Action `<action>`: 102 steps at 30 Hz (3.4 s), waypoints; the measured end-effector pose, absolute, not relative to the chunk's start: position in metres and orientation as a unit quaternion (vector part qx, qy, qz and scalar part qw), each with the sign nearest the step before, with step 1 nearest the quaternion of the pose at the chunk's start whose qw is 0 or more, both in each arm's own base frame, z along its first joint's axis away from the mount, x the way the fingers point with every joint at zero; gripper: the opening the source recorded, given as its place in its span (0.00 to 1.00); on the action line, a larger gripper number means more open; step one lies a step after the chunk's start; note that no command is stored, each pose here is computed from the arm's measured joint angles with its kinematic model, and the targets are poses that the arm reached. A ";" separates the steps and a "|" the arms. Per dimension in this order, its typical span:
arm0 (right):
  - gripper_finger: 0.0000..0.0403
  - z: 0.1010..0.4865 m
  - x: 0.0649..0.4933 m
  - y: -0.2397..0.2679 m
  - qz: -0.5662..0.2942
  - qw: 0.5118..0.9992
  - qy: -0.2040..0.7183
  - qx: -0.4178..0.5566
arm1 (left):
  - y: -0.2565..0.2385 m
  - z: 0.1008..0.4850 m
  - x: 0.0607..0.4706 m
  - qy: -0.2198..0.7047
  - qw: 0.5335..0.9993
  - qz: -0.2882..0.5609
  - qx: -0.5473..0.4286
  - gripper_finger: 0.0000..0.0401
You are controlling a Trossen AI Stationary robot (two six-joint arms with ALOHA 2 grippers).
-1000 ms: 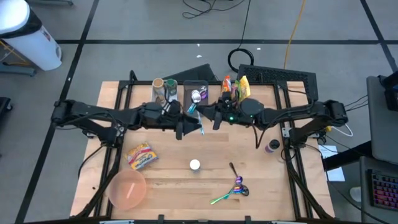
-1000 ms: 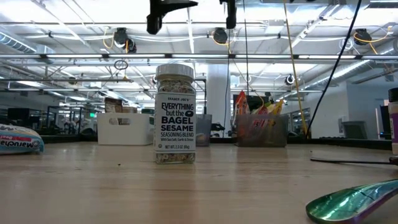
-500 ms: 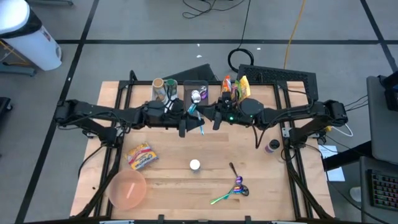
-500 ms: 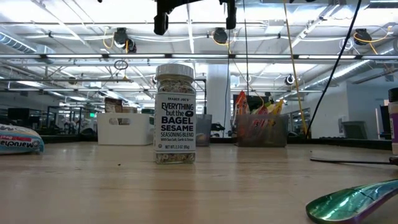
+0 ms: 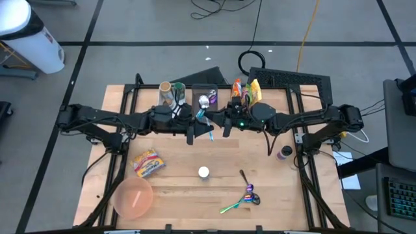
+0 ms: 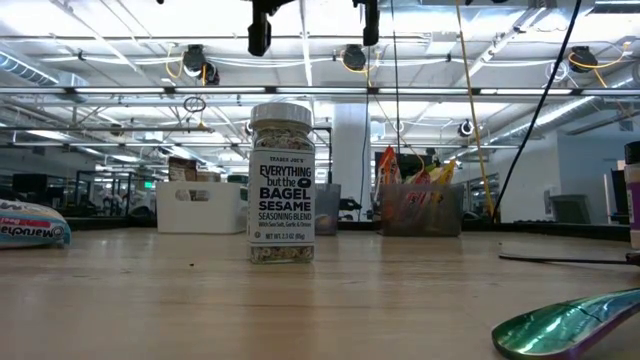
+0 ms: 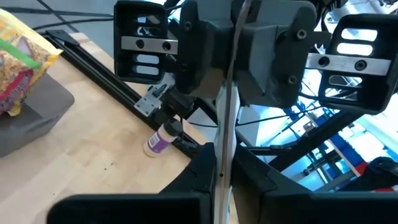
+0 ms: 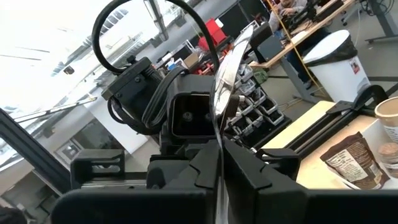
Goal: Pick & Place Food Item
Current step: Put the patterned spoon into the left black bin
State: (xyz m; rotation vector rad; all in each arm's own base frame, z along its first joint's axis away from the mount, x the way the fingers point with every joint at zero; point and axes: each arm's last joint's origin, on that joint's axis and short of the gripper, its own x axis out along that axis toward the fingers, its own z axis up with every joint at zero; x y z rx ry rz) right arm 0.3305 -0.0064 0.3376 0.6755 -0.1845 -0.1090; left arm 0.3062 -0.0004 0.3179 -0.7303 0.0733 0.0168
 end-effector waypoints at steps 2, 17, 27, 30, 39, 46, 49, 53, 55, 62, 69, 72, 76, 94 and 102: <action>0.05 0.338 0.330 -0.007 -0.054 0.937 -0.092 0.331 | 0.000 0.318 0.306 0.037 0.936 0.006 -0.350 0.06; 0.43 0.351 0.326 -0.012 -0.035 0.923 -0.155 0.351 | 0.009 0.322 0.292 0.073 0.940 0.010 -0.333 0.06; 0.51 0.363 0.316 -0.030 -0.005 0.901 -0.173 0.398 | 0.027 0.387 0.230 0.220 0.944 0.130 -0.210 0.06; 0.53 0.363 0.316 -0.036 0.011 0.883 -0.168 0.438 | 0.029 0.421 0.215 0.256 0.940 0.173 -0.146 0.06; 0.54 0.360 0.318 -0.045 0.039 0.828 -0.159 0.537 | 0.027 0.464 0.211 0.381 0.892 0.242 0.023 0.06; 0.54 0.359 0.318 -0.045 0.045 0.803 -0.153 0.574 | 0.028 0.445 0.250 0.519 0.810 0.238 0.135 0.06; 0.54 0.354 0.321 -0.046 0.047 0.798 -0.137 0.585 | 0.029 0.437 0.267 0.537 0.794 0.233 0.165 0.06; 0.53 0.349 0.323 -0.048 0.036 0.781 -0.114 0.613 | 0.026 0.431 0.283 0.548 0.774 0.233 0.215 0.06; 0.53 0.344 0.324 -0.050 0.031 0.772 -0.115 0.625 | 0.024 0.427 0.288 0.556 0.761 0.230 0.243 0.06; 0.53 0.318 0.311 -0.052 0.052 0.699 -0.182 0.690 | 0.017 0.429 0.288 0.552 0.737 0.246 0.302 0.06; 0.53 0.308 0.306 -0.052 0.060 0.665 -0.202 0.716 | 0.006 0.426 0.294 0.567 0.684 0.212 0.407 0.06; 0.53 0.312 0.306 -0.052 0.065 0.663 -0.217 0.713 | 0.002 0.420 0.302 0.580 0.659 0.182 0.444 0.06; 0.53 0.318 0.307 -0.048 0.078 0.660 -0.219 0.714 | 0.000 0.411 0.313 0.597 0.600 0.168 0.505 0.06; 0.53 0.301 0.312 -0.051 0.015 0.704 -0.156 0.693 | -0.006 0.404 0.326 0.596 0.531 0.200 0.569 0.06; 0.53 0.301 0.313 -0.039 0.029 0.689 -0.144 0.710 | -0.006 0.405 0.328 0.588 0.530 0.215 0.572 0.06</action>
